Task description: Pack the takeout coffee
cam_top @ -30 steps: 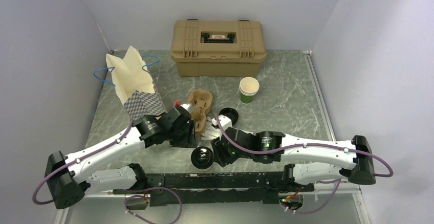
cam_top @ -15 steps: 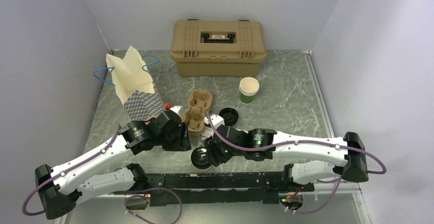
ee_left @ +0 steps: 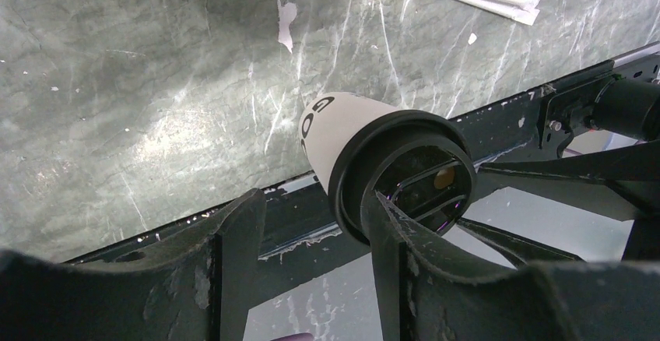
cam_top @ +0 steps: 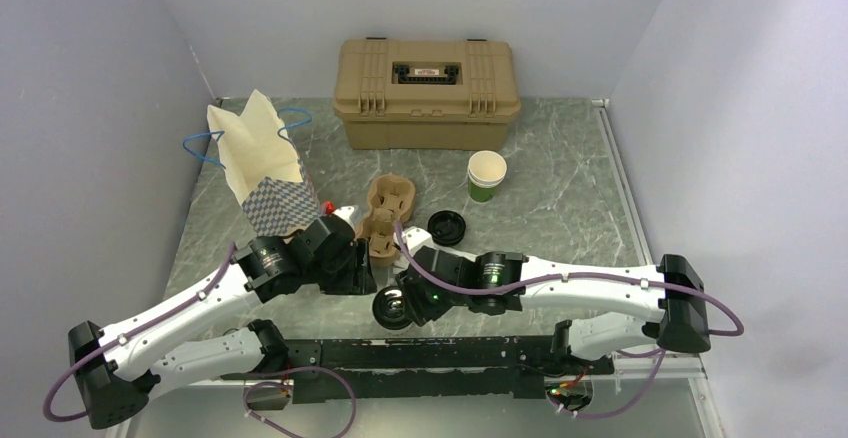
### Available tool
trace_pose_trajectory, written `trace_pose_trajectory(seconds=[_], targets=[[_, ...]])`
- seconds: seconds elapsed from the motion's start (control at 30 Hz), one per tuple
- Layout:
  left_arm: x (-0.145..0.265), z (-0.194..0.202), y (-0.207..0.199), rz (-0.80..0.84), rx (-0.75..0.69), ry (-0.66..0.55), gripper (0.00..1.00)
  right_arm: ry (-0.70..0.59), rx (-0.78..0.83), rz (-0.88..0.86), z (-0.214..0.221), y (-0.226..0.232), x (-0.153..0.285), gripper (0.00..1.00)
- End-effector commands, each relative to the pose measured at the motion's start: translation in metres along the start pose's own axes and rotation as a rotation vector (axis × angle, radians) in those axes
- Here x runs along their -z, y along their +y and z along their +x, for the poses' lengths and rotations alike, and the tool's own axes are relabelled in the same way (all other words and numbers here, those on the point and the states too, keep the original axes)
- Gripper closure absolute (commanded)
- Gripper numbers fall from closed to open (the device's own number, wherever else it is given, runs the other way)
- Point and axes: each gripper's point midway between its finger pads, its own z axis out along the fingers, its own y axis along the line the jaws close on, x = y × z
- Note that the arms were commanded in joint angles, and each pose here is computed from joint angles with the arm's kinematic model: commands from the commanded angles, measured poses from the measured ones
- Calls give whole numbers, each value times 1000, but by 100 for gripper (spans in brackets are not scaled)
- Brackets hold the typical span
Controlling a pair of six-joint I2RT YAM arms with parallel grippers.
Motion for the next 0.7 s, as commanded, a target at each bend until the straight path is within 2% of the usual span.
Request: trace_pose_trajectory(seconds=[0.0, 0.67], targets=[[5, -6, -8, 42, 15, -26, 43, -41, -9, 19, -18, 5, 3, 61], [1, -1, -11, 67, 9, -10, 43, -47, 73, 209, -30, -24, 0, 70]])
